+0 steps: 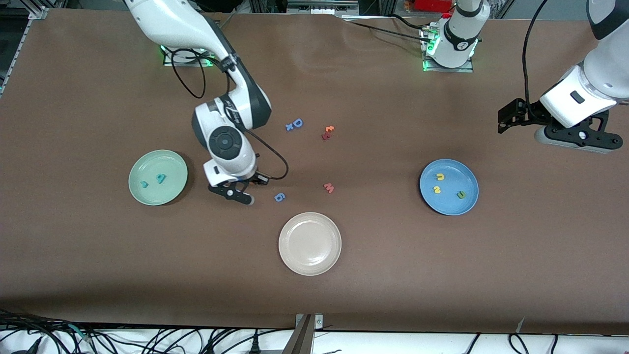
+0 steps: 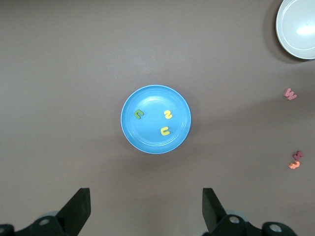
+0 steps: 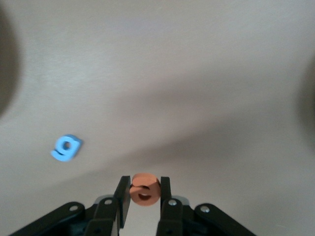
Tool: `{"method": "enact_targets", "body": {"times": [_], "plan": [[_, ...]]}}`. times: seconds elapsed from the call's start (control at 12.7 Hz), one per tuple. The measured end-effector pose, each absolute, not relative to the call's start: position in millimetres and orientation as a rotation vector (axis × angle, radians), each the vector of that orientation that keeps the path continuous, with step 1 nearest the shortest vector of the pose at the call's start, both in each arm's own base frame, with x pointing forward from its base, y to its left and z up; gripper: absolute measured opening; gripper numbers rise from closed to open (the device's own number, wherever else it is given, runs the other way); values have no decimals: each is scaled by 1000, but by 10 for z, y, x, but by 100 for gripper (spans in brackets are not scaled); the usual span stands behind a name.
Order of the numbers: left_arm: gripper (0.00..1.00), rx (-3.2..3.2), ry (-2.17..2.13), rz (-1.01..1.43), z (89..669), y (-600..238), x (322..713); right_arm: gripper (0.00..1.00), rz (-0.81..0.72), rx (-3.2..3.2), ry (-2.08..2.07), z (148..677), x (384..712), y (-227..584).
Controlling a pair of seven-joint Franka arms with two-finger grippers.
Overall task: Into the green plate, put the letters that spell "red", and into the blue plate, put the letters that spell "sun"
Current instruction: 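Carry the orange e onto the green plate and open the right gripper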
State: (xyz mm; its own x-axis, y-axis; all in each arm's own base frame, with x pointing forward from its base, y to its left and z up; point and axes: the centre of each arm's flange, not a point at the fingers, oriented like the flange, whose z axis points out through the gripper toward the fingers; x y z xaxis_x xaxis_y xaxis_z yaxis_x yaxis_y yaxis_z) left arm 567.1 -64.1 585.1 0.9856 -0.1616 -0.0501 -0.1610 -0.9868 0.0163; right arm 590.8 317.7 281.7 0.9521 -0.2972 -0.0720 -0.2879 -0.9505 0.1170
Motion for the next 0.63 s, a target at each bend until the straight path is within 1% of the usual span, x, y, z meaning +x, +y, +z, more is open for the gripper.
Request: {"method": "enact_targets", "body": {"times": [0.16, 0.32, 0.47, 0.63], "plan": [[100, 3118, -253, -80, 5849, -641, 5673, 28, -203, 2969, -343, 3021, 5978, 2803], [100, 3118, -254, -82, 5836, -643, 5680, 28, -248, 2954, -229, 3117, 6073, 2333], [100, 3117, -259, -84, 5823, -663, 5685, 28, -290, 2948, -116, 3102, 6126, 1817], [100, 3116, -270, -85, 5820, -701, 5682, 28, -352, 2984, -28, 2968, 6108, 1425]]}}
